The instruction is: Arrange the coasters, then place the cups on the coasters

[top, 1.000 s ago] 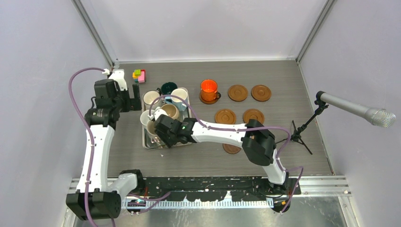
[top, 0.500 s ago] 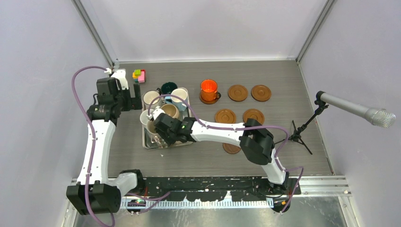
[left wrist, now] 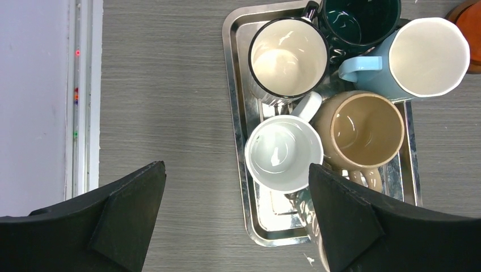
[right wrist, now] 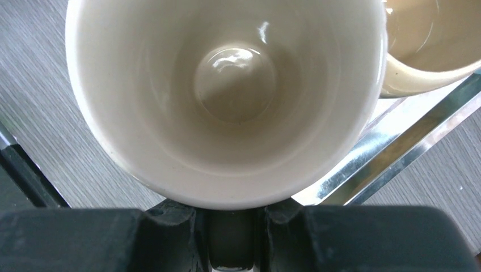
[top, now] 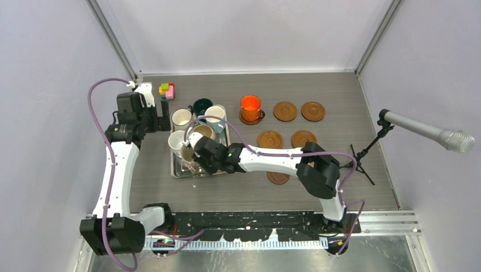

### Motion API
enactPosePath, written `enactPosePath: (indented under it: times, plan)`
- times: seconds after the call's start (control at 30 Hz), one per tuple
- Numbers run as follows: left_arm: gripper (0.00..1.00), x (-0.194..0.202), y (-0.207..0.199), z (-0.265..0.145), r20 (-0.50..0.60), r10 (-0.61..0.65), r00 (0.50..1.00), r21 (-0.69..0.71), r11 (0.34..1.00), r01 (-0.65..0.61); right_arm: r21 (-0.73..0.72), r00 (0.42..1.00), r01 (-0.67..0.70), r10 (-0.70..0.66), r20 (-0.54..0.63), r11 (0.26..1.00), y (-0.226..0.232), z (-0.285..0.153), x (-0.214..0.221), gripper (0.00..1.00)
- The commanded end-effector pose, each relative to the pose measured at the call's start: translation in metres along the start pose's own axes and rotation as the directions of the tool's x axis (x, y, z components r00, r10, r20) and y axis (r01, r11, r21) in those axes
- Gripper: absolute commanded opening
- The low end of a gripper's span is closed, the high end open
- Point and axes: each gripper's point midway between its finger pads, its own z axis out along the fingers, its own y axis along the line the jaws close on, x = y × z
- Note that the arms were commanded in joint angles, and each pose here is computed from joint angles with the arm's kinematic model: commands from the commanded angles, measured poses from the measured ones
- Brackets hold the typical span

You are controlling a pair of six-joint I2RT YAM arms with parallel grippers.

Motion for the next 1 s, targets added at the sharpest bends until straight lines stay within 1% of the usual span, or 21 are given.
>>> enactPosePath:
  times: [0.0,0.33,0.53,0.67,0.8,0.97]
  plan:
    - [1.0,-0.023,0.002,-0.005,0.071,0.015,0.997,-0.001,1.0,-0.015,-0.085,0.969,0.008,0.013,0.247,0.996,0.008,-0.048,-0.073,0.0]
    - [1.0,-0.026,0.0,-0.004,0.07,0.015,0.997,0.012,1.0,-0.016,-0.242,0.944,0.014,0.068,0.323,0.97,0.01,-0.095,-0.089,0.0]
    - [1.0,-0.03,-0.001,-0.003,0.071,0.043,0.997,0.021,0.999,-0.044,-0.26,0.934,0.005,0.088,0.347,0.966,-0.014,-0.139,-0.088,0.0]
    - [1.0,-0.036,-0.001,-0.003,0.078,0.047,0.996,0.025,0.998,-0.049,-0.194,0.932,-0.053,0.119,0.342,0.98,-0.055,-0.167,-0.079,0.0]
    - [1.0,-0.044,-0.001,-0.005,0.09,0.055,0.994,0.023,0.998,-0.057,-0.062,0.93,-0.11,0.125,0.345,0.992,-0.113,-0.198,-0.064,0.0]
    - [1.0,-0.049,-0.003,-0.002,0.079,0.054,0.995,0.038,0.998,-0.057,0.098,0.922,-0.236,0.192,0.335,0.967,-0.182,-0.233,-0.037,0.0]
